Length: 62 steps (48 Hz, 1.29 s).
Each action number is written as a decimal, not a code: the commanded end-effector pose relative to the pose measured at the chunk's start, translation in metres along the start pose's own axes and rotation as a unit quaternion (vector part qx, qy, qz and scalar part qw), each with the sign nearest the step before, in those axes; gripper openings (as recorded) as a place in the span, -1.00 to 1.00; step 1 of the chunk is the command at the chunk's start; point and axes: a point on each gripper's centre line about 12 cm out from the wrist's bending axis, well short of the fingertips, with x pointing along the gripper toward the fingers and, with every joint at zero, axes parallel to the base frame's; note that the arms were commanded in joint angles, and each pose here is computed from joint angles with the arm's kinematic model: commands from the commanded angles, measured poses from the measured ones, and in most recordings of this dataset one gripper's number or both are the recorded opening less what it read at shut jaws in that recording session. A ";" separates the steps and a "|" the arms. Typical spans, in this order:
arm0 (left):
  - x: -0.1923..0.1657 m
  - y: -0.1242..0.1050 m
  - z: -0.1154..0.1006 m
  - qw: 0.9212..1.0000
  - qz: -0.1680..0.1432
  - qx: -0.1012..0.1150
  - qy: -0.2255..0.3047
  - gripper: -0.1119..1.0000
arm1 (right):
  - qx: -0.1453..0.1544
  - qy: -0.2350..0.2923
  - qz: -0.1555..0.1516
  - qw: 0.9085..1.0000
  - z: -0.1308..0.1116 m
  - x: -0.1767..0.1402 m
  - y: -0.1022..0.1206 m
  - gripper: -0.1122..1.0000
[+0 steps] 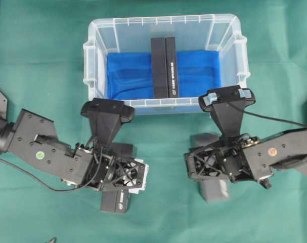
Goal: Take the box out of the case with both arms.
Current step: 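Open both grippers to release the boxes upright on the cloth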
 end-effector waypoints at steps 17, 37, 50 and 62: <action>-0.019 -0.001 0.003 0.999 -0.018 -0.034 0.003 0.84 | 0.001 0.002 0.008 1.000 0.001 -0.015 0.001 0.88; -0.033 -0.009 0.000 0.999 -0.037 -0.033 0.009 0.84 | 0.000 0.005 0.019 1.000 0.000 -0.031 0.007 0.87; -0.076 -0.007 0.005 0.999 -0.026 -0.039 0.004 0.84 | -0.017 -0.007 0.000 1.000 0.003 -0.063 0.011 0.87; -0.125 -0.005 0.009 0.998 -0.036 -0.043 0.002 0.84 | -0.023 -0.012 0.010 1.000 0.008 -0.094 0.014 0.87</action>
